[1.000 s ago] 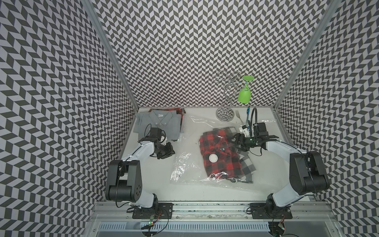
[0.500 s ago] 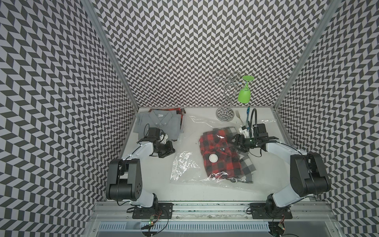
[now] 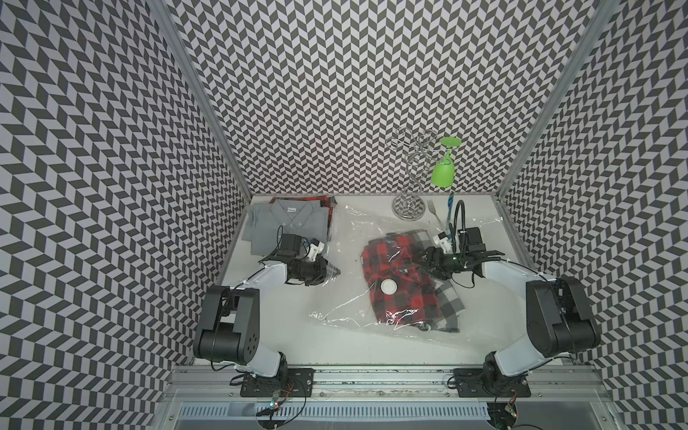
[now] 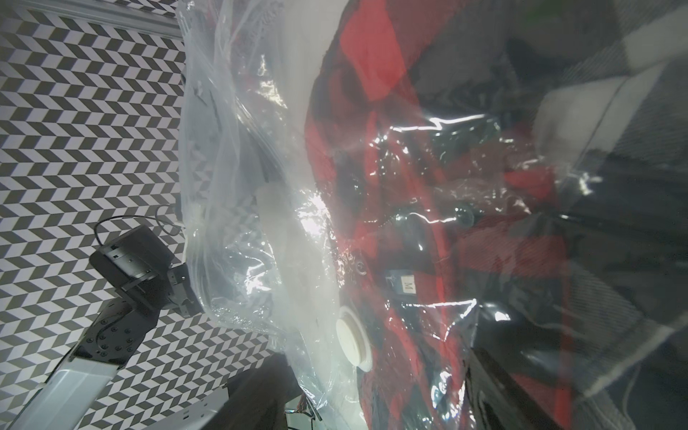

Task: Take the shirt out of the vacuum bag
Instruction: Take out the shirt from the vacuum bag.

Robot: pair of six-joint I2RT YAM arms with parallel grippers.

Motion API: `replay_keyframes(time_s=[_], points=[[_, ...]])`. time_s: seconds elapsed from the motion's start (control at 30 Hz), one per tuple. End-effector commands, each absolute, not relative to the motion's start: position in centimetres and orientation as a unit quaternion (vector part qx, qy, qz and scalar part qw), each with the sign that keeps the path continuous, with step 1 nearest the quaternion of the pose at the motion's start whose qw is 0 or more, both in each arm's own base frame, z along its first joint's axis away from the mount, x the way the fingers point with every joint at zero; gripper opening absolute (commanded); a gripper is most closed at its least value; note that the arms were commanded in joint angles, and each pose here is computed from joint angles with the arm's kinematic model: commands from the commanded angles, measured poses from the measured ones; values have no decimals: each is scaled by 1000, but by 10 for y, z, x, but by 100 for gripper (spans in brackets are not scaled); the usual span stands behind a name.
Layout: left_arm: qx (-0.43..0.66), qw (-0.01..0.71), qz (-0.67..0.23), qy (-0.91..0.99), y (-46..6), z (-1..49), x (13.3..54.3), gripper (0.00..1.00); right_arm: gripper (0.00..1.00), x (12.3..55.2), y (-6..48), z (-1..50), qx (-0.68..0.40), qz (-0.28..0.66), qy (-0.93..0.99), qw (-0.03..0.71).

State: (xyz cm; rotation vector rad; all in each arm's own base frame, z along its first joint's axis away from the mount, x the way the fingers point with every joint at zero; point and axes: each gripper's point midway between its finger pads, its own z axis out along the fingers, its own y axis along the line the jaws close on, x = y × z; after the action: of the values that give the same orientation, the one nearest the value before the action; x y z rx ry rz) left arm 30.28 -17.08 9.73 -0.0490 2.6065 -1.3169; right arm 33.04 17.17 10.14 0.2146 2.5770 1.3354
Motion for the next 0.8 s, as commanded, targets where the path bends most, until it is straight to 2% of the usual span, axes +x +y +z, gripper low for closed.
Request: replay_keyframes(time_s=[0.0,0.2,0.27,0.4,0.57,0.77], points=[[-3,92,-479,873,-189,98,298,37,76,331,173,111,48,456,878,141],[1,93,-470,878,-197,95,302,48,76,330,172,111,44,450,881,142],[6,91,-466,880,-201,93,304,49,76,329,172,110,45,451,880,140],[-6,84,-437,896,-206,78,314,59,76,328,172,108,44,451,881,139],[-7,74,-413,908,-219,62,324,62,76,327,172,108,42,450,881,139],[-17,87,-389,917,-231,58,342,71,76,324,170,110,34,444,884,142]])
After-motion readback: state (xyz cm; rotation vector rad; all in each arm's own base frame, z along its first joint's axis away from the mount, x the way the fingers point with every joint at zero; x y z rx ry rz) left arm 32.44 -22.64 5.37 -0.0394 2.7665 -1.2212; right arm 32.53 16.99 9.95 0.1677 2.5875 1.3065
